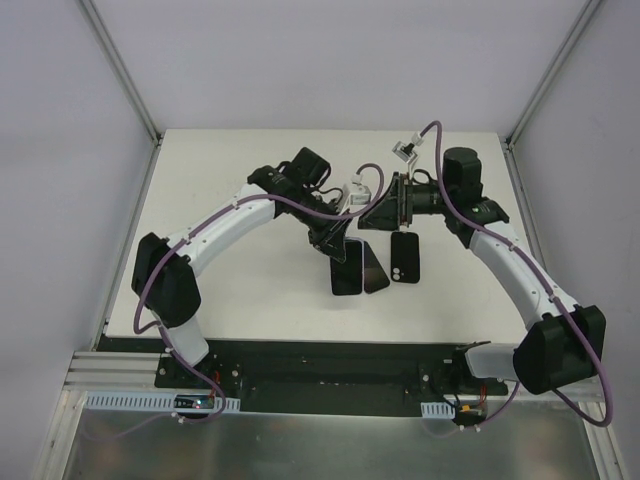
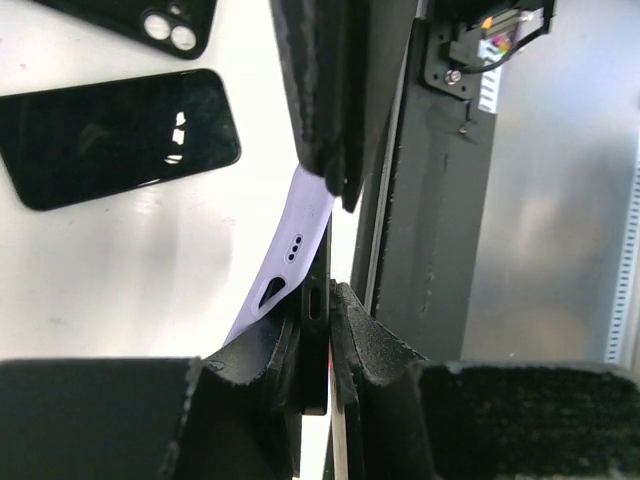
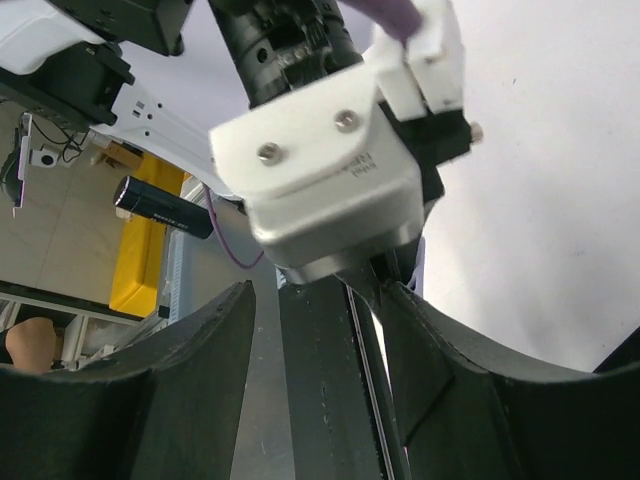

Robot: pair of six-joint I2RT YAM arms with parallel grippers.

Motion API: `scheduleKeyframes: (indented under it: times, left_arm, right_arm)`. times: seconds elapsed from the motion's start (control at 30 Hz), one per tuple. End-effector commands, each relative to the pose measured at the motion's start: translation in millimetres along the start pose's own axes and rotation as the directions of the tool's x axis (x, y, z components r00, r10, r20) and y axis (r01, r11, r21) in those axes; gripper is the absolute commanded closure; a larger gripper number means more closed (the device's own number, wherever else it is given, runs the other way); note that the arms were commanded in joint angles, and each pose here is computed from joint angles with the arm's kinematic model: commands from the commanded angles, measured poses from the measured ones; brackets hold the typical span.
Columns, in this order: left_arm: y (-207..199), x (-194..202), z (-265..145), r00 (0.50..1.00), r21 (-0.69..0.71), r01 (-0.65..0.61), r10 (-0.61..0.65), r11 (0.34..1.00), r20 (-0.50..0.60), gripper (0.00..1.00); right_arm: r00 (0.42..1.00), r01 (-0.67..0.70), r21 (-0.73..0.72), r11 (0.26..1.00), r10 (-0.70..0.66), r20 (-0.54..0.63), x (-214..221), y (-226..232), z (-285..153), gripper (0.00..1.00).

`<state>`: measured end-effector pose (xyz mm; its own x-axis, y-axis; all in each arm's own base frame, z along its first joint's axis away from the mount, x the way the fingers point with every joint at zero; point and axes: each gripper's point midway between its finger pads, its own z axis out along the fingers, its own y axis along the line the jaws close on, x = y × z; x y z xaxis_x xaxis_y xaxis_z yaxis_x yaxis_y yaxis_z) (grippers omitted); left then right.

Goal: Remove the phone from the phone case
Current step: Remove the phone case from the phone.

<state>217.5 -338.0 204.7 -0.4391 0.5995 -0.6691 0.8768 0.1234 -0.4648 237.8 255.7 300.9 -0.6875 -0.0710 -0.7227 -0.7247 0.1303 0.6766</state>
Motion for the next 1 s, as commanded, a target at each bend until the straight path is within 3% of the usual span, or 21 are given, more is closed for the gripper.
scheduleKeyframes:
  times: [0.0, 0.5, 0.87, 0.97]
  left_arm:
    - [-12, -22, -24, 0.984, -0.051, -0.168, 0.17, 0.984, 0.047, 1.0]
    - [-23, -43, -28, 0.959, -0.118, -0.273, 0.28, 0.955, 0.044, 1.0]
    - [-21, -44, -27, 0.956, -0.135, -0.286, 0.293, 0.949, 0.034, 1.0]
    - [-23, -43, -24, 0.954, -0.13, -0.291, 0.297, 0.948, 0.027, 1.0]
  right_arm:
    - [1.0, 0.006, 0.022, 1.0, -0.006, -0.005, 10, -12, 0, 0.41]
    - [0.998, -0.039, 0.055, 0.998, 0.041, -0.045, 28, -37, 16, 0.46]
    - [0.992, -0.08, 0.055, 0.995, 0.085, -0.093, 39, -47, 30, 0.57]
    - [0.99, -0.095, 0.068, 0.993, 0.101, -0.102, 41, -51, 33, 0.65]
